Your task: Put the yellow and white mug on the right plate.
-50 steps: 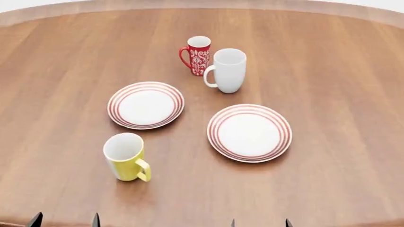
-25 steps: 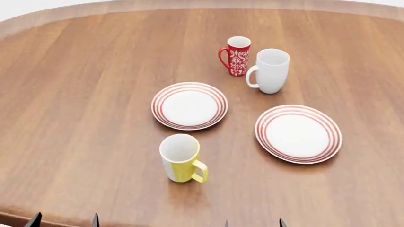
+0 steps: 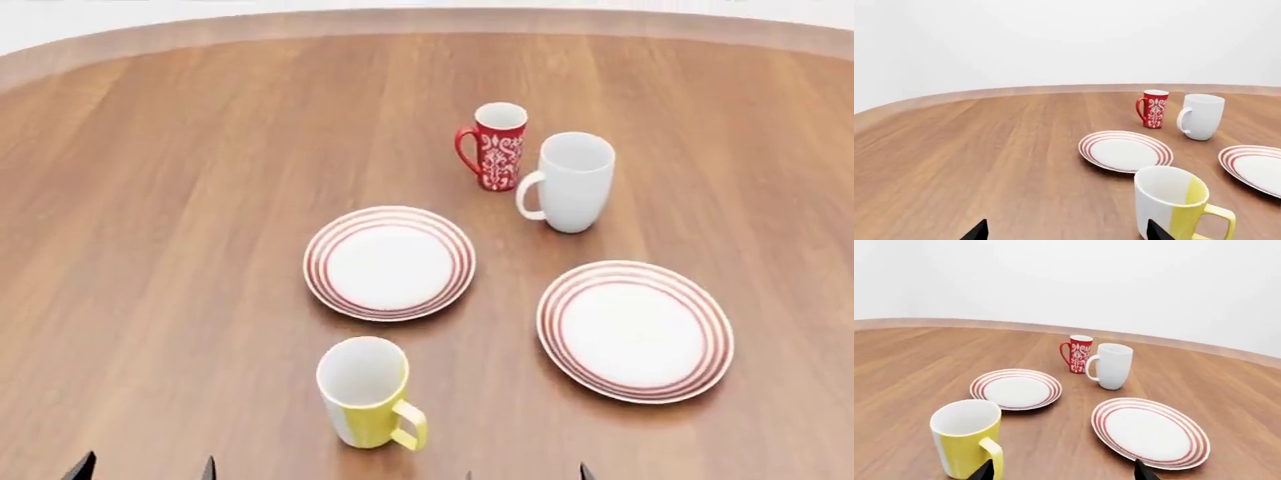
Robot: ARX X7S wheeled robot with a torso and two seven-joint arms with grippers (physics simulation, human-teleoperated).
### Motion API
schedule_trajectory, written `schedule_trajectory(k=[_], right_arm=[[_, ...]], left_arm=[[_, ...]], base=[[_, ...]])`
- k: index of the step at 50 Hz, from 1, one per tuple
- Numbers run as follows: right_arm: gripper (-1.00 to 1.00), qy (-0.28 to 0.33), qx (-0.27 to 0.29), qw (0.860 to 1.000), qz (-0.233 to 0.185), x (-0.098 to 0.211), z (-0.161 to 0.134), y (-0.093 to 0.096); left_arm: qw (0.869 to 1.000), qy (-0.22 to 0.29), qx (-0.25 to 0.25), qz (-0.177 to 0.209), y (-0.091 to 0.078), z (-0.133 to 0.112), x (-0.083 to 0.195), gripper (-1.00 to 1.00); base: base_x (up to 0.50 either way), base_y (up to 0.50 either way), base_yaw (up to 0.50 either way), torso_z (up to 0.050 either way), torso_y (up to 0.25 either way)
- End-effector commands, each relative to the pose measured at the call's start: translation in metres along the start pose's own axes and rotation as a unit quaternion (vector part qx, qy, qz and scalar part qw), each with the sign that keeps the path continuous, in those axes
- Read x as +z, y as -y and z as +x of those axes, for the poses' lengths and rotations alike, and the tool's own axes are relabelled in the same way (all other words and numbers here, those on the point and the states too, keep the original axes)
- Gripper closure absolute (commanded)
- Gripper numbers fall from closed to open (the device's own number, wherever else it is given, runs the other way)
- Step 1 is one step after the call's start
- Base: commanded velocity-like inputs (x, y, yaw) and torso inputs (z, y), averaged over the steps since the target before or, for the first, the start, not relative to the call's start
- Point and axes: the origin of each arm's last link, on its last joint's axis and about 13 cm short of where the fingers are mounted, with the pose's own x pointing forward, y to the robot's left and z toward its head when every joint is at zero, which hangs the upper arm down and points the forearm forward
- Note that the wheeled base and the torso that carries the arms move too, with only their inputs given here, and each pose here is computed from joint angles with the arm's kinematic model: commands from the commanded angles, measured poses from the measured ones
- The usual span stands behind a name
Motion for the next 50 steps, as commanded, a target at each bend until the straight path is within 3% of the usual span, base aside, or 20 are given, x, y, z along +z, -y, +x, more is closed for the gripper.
schedule_trajectory(k=[1,22,36,42,50], right_arm=[[-1.0,0.007,0.007,1.0,-0.005,0.001,-0.002,0.0],[-1.0,0.018,0.009,1.0,0.01,0.006,-0.003,0.002],[-1.0,0.03,-0.019,0.999,0.016,0.015,-0.003,0.01],[-1.0,0.04,-0.022,0.999,0.015,0.019,-0.004,0.014],[-1.0,0.028,0.011,0.999,-0.028,0.021,-0.007,0.018]], left_arm=[[1.0,0.001,-0.002,0.002,0.001,0.0,0.001,-1.0],[1.0,0.002,-0.004,0.004,0.001,0.0,0.0,-1.0],[1.0,0.004,-0.001,-0.001,0.0,0.0,0.001,-1.0],[1.0,0.006,0.002,-0.004,0.0,0.0,0.002,-1.0],[1.0,0.007,0.007,-0.007,-0.002,0.001,0.002,-1.0]], base=[[0.5,-0.05,0.0,0.0,0.0],[0.5,-0.06,0.0,0.0,0.0],[0.5,-0.05,0.0,0.0,0.0],[0.01,0.0,0.0,0.0,0.003],[0.0,0.0,0.0,0.0,0.0]])
